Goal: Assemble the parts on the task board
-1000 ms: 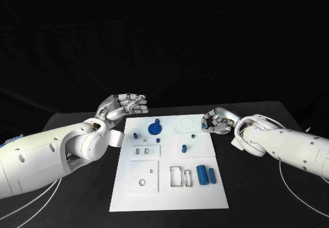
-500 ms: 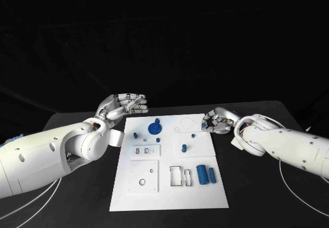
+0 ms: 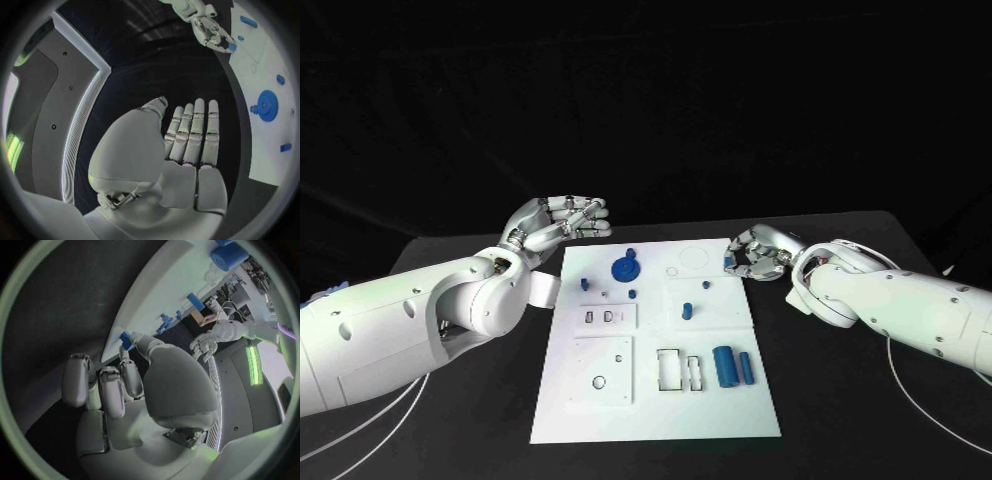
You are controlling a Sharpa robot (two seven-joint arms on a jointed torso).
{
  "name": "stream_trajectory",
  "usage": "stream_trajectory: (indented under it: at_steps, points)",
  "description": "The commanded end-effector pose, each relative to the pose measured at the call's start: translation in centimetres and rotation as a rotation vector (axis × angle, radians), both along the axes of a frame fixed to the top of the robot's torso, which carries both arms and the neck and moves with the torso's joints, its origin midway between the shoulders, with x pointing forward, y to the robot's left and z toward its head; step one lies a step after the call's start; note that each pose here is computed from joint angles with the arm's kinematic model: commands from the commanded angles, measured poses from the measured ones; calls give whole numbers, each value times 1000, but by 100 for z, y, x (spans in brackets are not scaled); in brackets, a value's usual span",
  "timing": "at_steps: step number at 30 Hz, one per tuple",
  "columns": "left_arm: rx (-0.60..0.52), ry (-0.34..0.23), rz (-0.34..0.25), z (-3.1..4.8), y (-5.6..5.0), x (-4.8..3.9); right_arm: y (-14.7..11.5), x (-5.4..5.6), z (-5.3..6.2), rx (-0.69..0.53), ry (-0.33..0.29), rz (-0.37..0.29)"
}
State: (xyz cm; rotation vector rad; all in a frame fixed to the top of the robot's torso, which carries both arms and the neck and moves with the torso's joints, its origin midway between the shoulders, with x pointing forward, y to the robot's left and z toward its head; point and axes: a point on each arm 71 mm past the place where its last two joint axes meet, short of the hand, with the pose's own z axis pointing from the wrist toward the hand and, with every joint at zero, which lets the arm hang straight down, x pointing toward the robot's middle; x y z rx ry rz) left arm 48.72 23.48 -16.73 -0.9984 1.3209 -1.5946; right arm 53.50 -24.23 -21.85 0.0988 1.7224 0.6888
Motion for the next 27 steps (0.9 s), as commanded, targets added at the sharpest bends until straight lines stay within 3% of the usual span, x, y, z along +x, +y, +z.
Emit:
stream_trajectory:
  at_steps: [1, 7, 14, 19, 27]
  points:
    - [-11, -5, -15, 10, -16, -3, 0, 2, 20, -11, -40, -25]
    - [-10, -5, -13, 9, -13, -1, 47, -24, 71, -6, -111, -27]
    - [-8, -4, -9, 7, -3, 4, 201, -144, 166, -15, -228, 12]
    - [-7, -4, -6, 5, 6, 7, 397, -274, 229, 4, -248, 48]
    - [-6, -3, -6, 1, -2, 16, 837, -454, 271, 29, -215, 117]
